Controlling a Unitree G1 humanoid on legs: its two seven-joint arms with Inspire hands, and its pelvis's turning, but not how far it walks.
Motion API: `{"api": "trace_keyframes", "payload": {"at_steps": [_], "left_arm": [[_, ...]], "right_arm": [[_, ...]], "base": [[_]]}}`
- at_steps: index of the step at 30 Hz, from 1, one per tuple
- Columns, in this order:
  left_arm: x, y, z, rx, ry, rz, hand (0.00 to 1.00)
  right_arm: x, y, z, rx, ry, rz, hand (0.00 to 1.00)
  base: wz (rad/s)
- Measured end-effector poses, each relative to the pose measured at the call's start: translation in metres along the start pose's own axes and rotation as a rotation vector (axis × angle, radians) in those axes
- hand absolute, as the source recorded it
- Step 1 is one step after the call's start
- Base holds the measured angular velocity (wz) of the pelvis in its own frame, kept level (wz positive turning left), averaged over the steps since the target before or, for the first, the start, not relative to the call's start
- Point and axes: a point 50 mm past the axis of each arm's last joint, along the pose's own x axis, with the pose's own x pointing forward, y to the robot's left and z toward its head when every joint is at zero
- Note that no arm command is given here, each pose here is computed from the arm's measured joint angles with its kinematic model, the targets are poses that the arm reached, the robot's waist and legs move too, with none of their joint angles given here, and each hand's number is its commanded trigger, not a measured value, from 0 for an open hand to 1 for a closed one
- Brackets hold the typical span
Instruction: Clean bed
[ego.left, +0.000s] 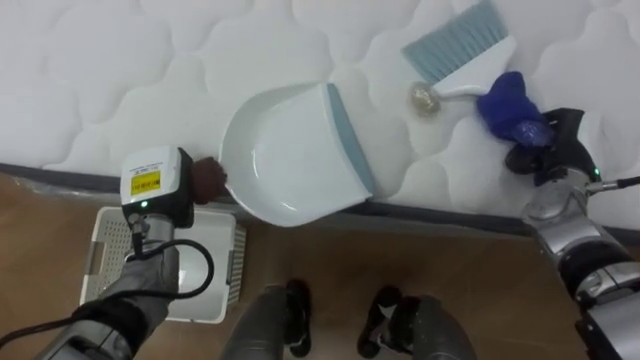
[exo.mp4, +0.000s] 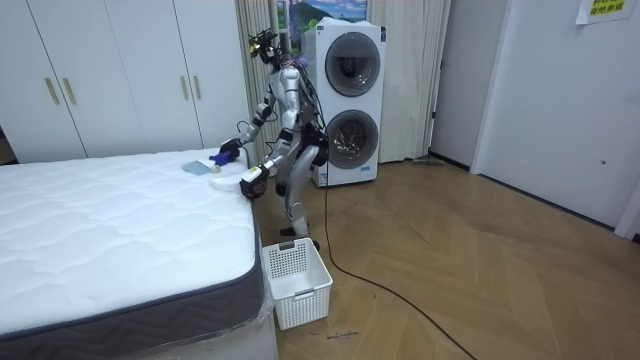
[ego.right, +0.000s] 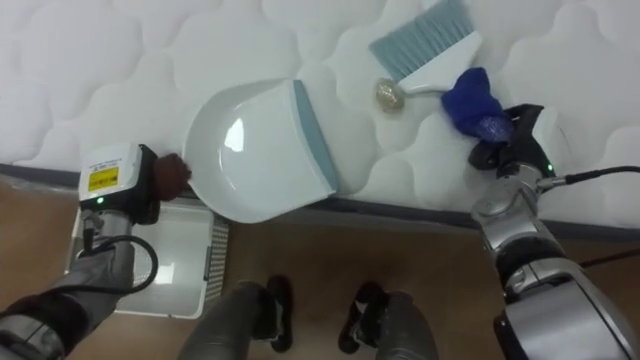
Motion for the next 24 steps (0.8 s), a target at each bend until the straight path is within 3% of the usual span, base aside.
{"api": "trace_keyframes", "payload": {"at_steps": [9,24], "left_arm": [[0.012,0.018,-0.017,0.118,0.002,0.047,1.00],[0.022,0.031,-0.016,0.222,-0.005,0.091,1.00]], "right_arm": [[0.009,-0.013,0.021,-0.268,-0.161,-0.075,1.00],[0.027,-0.052,0.047,-0.658,-0.331,-0.254,1.00]], "base": [[-0.05],[-0.02]]}}
